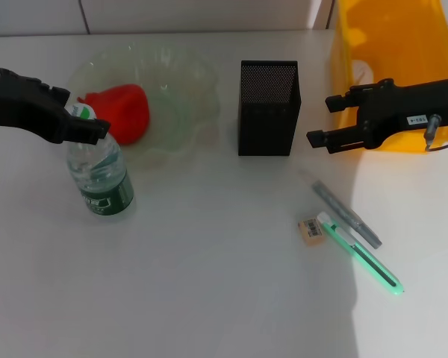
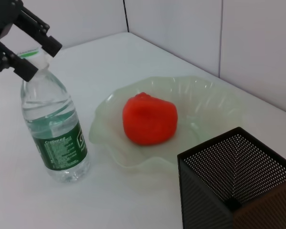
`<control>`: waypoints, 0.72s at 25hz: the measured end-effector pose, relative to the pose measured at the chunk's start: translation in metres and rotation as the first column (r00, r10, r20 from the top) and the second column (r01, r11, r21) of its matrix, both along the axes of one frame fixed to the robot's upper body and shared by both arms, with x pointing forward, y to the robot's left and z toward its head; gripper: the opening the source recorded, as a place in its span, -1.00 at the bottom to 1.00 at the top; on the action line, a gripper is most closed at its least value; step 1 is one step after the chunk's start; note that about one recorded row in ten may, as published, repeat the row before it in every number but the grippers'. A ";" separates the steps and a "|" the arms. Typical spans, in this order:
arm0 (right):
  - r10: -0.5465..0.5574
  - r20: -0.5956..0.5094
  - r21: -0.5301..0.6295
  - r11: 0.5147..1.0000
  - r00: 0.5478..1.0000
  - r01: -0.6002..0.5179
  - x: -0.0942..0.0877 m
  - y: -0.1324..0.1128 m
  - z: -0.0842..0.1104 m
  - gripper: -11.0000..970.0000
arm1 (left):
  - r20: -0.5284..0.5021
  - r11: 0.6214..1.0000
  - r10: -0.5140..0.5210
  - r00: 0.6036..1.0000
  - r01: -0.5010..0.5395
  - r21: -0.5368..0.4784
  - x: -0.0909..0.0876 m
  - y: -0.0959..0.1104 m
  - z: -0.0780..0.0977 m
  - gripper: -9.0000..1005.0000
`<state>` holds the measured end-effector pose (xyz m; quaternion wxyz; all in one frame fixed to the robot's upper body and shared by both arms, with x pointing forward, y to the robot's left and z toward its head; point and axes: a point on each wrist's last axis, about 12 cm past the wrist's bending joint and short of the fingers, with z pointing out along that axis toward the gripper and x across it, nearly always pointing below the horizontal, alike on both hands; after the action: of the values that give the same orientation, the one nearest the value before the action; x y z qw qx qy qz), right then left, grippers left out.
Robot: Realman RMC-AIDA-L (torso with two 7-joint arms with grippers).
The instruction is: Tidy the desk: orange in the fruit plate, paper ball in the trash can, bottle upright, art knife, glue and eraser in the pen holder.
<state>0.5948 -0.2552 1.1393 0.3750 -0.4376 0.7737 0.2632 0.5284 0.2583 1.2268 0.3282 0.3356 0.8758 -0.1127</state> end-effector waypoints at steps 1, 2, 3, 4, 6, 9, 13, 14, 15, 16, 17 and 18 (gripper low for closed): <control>0.000 0.000 0.000 1.000 1.000 0.000 0.000 0.000 0.000 0.62 | 0.002 1.000 -0.004 1.000 0.004 0.000 0.000 -0.001 0.001 0.20; 0.000 0.002 -0.001 1.000 1.000 0.000 0.000 0.000 0.000 0.62 | 0.002 1.000 -0.004 1.000 0.004 0.000 0.000 -0.001 0.001 0.29; -0.001 0.002 -0.001 1.000 1.000 0.001 0.000 0.000 0.000 0.62 | 0.011 1.000 -0.019 1.000 0.019 0.002 0.000 -0.004 0.005 0.38; -0.001 0.004 -0.001 1.000 1.000 0.001 0.000 0.000 0.001 0.62 | 0.011 1.000 -0.019 1.000 0.019 0.002 0.000 -0.004 0.005 0.42; -0.005 0.008 -0.002 1.000 1.000 0.005 0.001 -0.001 0.003 0.62 | 0.011 1.000 -0.019 1.000 0.019 0.002 0.000 -0.004 0.005 0.49; -0.010 0.022 0.002 1.000 1.000 0.010 0.002 -0.001 0.008 0.62 | 0.137 0.998 -0.068 0.988 0.067 0.006 -0.004 -0.016 0.035 0.61; -0.025 0.021 0.009 1.000 0.999 0.024 0.003 -0.001 0.012 0.62 | 0.315 0.967 -0.172 0.933 0.221 -0.125 -0.016 -0.024 0.061 0.61; -0.029 0.016 0.012 1.000 0.999 0.028 0.004 -0.001 0.013 0.62 | 0.359 0.947 -0.202 0.911 0.275 -0.165 -0.020 -0.024 0.063 0.61; -0.031 0.012 0.015 0.999 0.999 0.031 0.004 0.000 0.014 0.62 | 0.417 0.916 -0.234 0.878 0.343 -0.209 -0.025 -0.024 0.063 0.61; -0.035 0.007 0.019 0.999 0.999 0.034 0.005 0.000 0.015 0.62 | 0.452 0.894 -0.253 0.855 0.385 -0.229 -0.029 -0.024 0.061 0.60; -0.039 0.002 0.025 0.999 0.999 0.039 0.005 0.001 0.016 0.62 | 0.484 0.871 -0.274 0.831 0.428 -0.240 -0.033 -0.023 0.057 0.60; -0.044 -0.002 0.031 0.999 0.999 0.044 0.005 0.001 0.017 0.62 | 0.512 0.848 -0.291 0.808 0.466 -0.252 -0.037 -0.024 0.051 0.60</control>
<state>0.6003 -0.2537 1.1562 0.3869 -0.4146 0.7791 0.2672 0.4915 0.2348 1.2780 0.5507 0.4559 0.6506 -0.2562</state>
